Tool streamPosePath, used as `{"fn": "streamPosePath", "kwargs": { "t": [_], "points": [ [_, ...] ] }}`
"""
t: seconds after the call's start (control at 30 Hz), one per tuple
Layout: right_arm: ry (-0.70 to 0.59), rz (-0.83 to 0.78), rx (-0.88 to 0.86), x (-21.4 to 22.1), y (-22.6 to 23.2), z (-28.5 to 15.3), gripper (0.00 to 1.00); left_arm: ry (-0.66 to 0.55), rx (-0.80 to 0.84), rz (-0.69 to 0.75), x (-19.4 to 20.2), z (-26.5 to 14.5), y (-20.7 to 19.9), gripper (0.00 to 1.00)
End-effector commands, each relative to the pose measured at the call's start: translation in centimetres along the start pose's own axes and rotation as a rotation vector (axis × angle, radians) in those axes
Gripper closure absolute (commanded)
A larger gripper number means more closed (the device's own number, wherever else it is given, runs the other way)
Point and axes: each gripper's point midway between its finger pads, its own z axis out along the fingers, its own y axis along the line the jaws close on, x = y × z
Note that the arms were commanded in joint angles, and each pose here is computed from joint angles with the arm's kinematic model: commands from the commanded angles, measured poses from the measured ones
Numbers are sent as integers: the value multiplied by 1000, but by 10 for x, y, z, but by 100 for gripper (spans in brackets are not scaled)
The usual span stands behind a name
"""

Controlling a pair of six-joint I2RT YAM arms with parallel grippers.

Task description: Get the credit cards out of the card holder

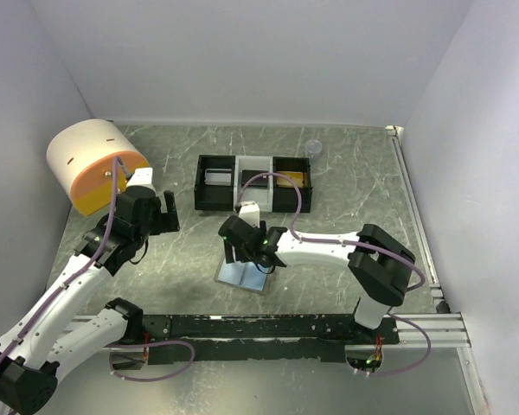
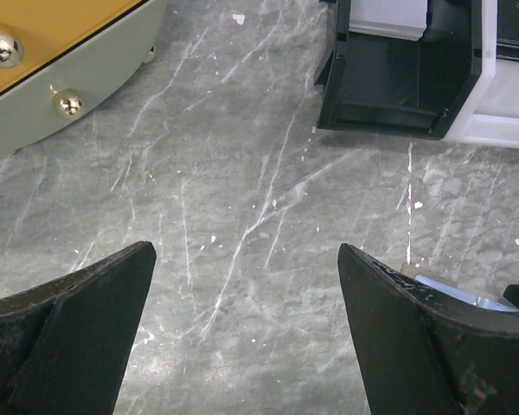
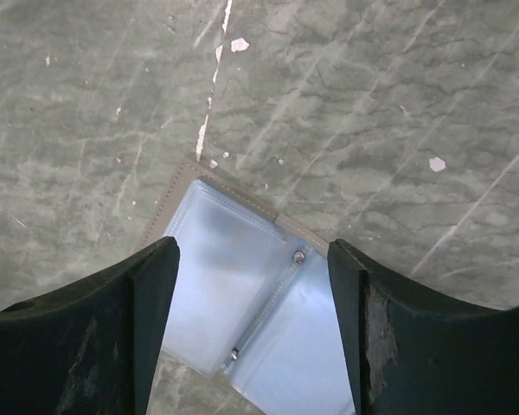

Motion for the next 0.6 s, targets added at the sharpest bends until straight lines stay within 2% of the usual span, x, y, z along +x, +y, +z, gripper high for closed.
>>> {"fn": "streamPosePath", "kwargs": {
  "t": [0.0, 0.33, 0.57],
  "points": [
    [-19, 43, 13, -5, 9, 3, 29, -28, -14, -12, -7, -3, 2, 1],
    [-2, 64, 55, 10, 18, 10, 26, -22, -22, -12, -6, -2, 3, 1],
    [64, 27, 101, 35, 11, 28, 26, -22, -23, -12, -6, -1, 4, 1]
  ]
}}
